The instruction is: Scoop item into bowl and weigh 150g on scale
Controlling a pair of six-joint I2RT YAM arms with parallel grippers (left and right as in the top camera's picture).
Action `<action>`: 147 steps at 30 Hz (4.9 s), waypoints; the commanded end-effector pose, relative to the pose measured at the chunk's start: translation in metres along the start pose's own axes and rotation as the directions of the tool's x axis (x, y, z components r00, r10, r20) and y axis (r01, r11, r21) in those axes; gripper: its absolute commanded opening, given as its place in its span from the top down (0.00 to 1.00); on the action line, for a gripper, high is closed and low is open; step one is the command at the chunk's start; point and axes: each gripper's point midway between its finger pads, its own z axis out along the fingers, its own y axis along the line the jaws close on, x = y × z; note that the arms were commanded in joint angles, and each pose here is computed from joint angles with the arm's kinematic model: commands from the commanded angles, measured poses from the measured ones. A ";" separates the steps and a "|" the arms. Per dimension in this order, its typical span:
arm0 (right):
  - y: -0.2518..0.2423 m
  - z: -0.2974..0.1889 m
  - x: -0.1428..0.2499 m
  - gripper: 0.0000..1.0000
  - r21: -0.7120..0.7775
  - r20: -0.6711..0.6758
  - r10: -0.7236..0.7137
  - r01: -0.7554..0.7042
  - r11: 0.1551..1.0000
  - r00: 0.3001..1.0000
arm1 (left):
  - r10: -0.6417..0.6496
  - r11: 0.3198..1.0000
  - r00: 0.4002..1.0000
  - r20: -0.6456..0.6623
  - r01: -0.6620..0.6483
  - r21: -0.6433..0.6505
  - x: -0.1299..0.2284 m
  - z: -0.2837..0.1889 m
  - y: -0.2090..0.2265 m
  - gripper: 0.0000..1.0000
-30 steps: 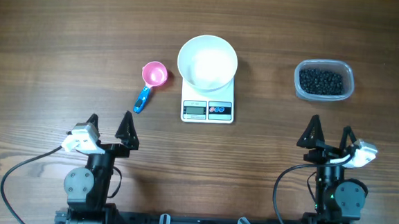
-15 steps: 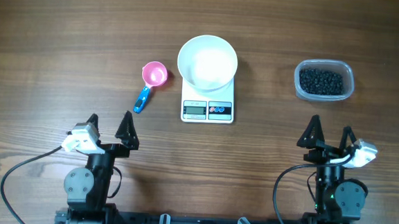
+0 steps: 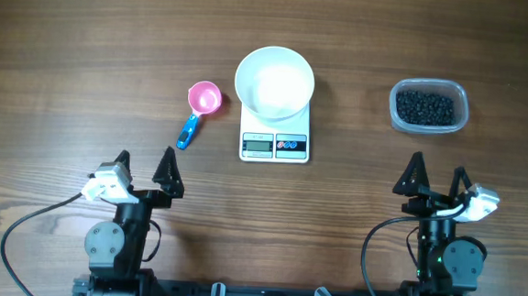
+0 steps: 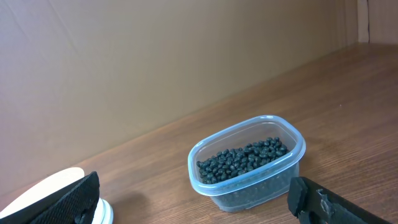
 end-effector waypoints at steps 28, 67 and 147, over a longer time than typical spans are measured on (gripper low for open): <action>0.000 -0.001 -0.003 0.00 0.004 0.014 0.008 -0.008 1.000 1.000 | -0.126 0.947 0.662 -0.739 -0.140 -0.288 -0.165 -0.019 -0.066 0.00; -0.001 0.000 -0.002 0.00 0.006 0.011 0.007 -0.007 1.000 1.000 | -0.146 0.964 0.126 -0.981 -0.203 -0.169 0.194 0.070 0.007 0.58; 0.223 -0.065 -0.168 0.14 -0.679 -0.457 -0.086 -0.286 0.676 0.885 | -0.426 0.533 0.583 -0.692 0.780 0.330 -0.194 0.071 -0.179 0.96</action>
